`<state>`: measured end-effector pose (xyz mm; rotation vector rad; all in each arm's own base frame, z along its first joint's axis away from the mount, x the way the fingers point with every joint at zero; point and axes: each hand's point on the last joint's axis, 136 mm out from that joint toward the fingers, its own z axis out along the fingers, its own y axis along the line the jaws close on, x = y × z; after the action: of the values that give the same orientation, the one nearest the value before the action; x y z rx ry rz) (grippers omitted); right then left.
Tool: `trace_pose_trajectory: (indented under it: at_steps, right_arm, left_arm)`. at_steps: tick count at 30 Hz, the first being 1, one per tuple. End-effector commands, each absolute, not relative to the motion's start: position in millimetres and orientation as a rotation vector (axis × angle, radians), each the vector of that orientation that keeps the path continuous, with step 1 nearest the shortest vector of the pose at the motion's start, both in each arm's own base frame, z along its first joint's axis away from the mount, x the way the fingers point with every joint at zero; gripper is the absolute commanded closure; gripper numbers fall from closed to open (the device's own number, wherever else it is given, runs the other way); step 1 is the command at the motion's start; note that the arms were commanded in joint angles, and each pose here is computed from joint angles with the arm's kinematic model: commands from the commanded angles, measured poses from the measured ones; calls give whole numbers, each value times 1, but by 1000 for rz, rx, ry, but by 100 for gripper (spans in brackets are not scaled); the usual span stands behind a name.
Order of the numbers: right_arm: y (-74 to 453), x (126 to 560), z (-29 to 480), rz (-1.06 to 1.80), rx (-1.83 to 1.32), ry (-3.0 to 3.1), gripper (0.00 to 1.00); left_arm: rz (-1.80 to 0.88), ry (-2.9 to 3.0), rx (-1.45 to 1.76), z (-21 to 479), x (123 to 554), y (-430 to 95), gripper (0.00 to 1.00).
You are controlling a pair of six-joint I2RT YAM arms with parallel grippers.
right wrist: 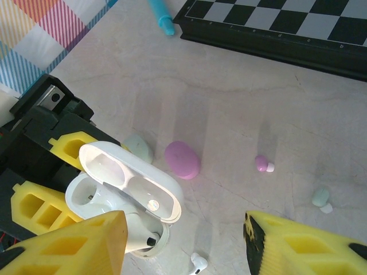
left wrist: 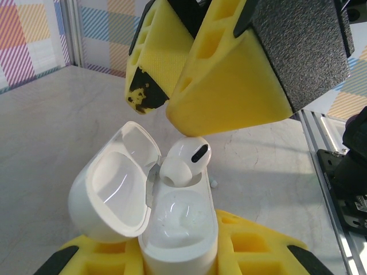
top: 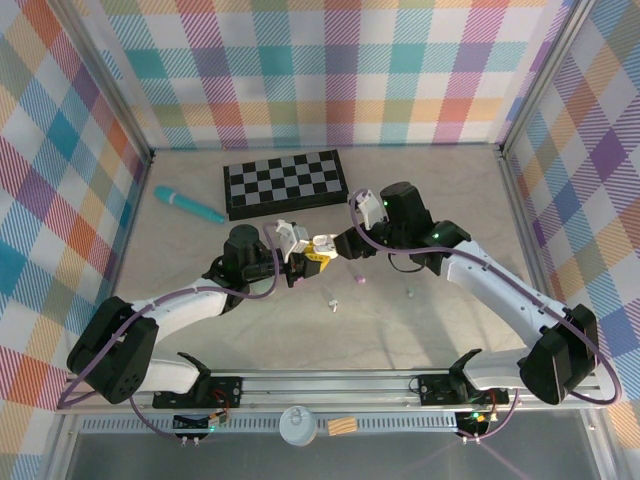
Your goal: Insert wireless bluetooth earbuds into charging case
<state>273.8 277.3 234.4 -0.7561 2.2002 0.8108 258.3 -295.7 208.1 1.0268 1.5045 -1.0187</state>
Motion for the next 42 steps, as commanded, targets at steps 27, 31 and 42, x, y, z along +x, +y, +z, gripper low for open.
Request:
trace_pose_trajectory:
  at_steps: [27,31,42]
  right_arm:
    - [278,268,232,751,-834,2231,62]
    - [276,270,230,725,-842,2237,62]
    - [285,261,269,874,-806,2128,56]
  left_arm:
    - [-999,1388,1035,238,255,-294,98]
    - [-994,1383,1032,240,254,-293,99]
    - [-983,1394,1033,235,255,-290,98]
